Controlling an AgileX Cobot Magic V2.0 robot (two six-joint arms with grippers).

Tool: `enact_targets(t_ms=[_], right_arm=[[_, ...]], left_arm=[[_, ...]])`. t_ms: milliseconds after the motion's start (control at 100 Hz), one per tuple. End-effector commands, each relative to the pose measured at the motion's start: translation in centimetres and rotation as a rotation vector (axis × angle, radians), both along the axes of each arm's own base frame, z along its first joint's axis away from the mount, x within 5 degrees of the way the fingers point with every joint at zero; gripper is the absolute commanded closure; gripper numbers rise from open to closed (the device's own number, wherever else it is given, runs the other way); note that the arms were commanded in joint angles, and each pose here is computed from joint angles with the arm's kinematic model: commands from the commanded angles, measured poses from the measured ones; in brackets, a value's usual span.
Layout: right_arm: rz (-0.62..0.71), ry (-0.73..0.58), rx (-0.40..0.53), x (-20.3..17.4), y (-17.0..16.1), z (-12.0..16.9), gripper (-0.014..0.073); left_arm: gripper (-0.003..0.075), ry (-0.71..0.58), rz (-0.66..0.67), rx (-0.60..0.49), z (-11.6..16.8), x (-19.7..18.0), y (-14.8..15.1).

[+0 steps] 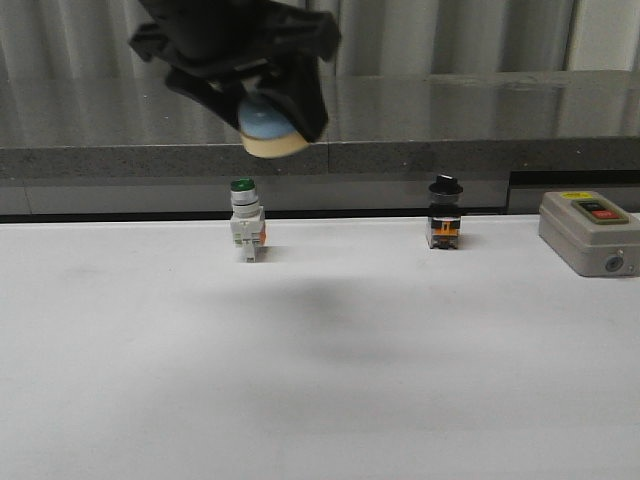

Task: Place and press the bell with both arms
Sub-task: 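Lift the bell with the left gripper and lower it at table center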

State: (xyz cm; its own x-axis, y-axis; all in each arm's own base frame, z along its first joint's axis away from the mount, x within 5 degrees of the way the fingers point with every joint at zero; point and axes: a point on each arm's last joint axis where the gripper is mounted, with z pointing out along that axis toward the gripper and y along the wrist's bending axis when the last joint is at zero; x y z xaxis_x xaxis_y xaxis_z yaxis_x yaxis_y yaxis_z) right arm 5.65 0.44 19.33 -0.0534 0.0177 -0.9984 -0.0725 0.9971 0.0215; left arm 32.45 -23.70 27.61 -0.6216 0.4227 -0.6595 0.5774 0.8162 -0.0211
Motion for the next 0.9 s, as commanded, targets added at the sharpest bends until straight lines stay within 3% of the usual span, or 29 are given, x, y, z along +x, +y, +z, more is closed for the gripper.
enact_targets(t_ms=[0,340,640,720,890], right_arm=[[-0.013,-0.116,-0.006,-0.2,-0.1,1.3,0.0655],[-0.013,-0.116,-0.006,-0.2,-0.1,1.3,0.0655],[-0.013,-0.116,-0.006,-0.2,-0.1,1.3,0.0655],[-0.013,-0.116,-0.006,-0.2,-0.1,1.3,0.0655],[-0.013,-0.116,-0.006,-0.2,-0.1,1.3,0.0655]], left_arm=[[0.0489,-0.075,-0.044,-0.073,1.2,-0.5,-2.2],[0.0489,0.050,-0.121,0.026,-6.5,-0.9,-6.4],[0.0471,0.106,-0.127,0.073,-8.3,-1.0,-6.6],[0.0391,0.105,-0.128,0.074,-8.3,-1.0,-6.6],[0.0082,0.105,-0.136,0.074,-8.3,-1.3,-6.8]])
